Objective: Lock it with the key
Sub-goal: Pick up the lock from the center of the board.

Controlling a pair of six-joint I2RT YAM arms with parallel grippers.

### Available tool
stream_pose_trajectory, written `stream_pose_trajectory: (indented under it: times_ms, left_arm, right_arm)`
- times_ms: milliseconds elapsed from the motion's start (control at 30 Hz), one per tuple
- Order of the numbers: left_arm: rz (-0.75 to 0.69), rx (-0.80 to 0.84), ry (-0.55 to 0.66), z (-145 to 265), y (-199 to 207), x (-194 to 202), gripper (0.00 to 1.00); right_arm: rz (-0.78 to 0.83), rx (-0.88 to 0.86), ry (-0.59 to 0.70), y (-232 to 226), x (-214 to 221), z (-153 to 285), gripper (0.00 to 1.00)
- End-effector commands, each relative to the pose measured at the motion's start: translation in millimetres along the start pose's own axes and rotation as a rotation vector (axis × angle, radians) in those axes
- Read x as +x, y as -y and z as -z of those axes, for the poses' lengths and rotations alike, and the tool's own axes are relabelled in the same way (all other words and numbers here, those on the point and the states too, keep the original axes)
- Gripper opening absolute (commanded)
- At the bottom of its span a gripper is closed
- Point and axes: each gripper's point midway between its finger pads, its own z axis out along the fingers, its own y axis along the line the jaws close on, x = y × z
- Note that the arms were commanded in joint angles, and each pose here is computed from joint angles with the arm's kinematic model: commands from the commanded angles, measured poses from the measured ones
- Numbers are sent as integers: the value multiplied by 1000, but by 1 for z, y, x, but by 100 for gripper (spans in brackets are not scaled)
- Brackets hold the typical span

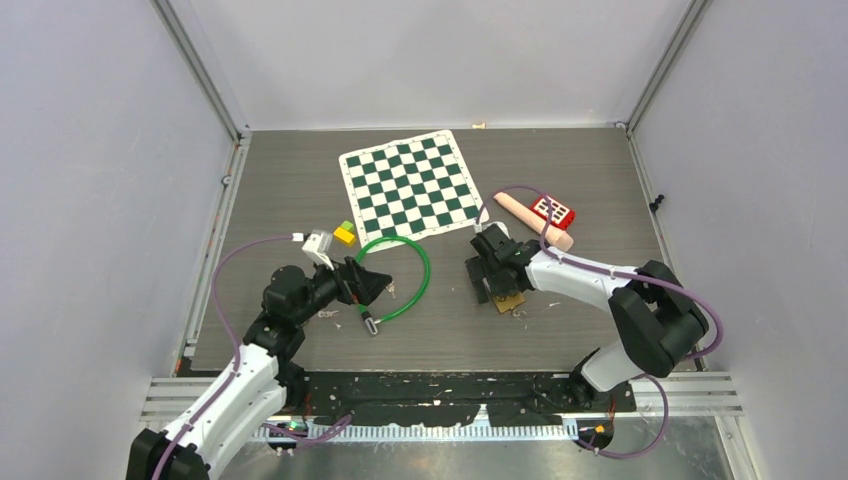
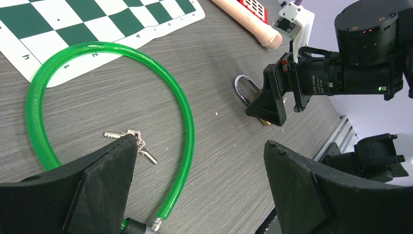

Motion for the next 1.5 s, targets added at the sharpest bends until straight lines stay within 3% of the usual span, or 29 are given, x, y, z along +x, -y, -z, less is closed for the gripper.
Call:
stream_pose_trajectory:
  times_ms: [0, 333, 500, 733, 933, 1067, 1133, 1300, 1467]
  left_arm:
    - [-49, 27, 55, 0, 11, -20, 96]
    - [-54, 22, 61, 3, 11, -21, 96]
    - [-51, 20, 57, 3, 11, -20, 96]
    - [-48, 18, 53, 3, 10, -19, 96]
    - [-51, 11, 55, 4, 9, -18, 97]
    - [-50, 13, 51, 4, 9, -18, 97]
    - [-52, 22, 50, 4, 11, -18, 97]
    - [-34, 51, 41, 2, 15, -16, 96]
    - [9, 81, 39, -2, 19, -10, 95]
  right_arm:
    - [53, -45, 47, -7, -19, 12, 94]
    - [47, -141, -54, -13, 6, -1, 97]
    - [20, -120, -92, -8, 11, -5, 94]
    - [-2, -108, -38, -4, -7, 0, 95]
    - [-43, -132, -72, -5, 4, -3, 79]
    - [-67, -143, -66, -6, 6, 0, 54]
    - [-87, -147, -56, -7, 4, 1, 47]
    - [-165, -238, 43, -23, -20, 15, 45]
    - [-278, -448, 219, -49, -57, 61, 45]
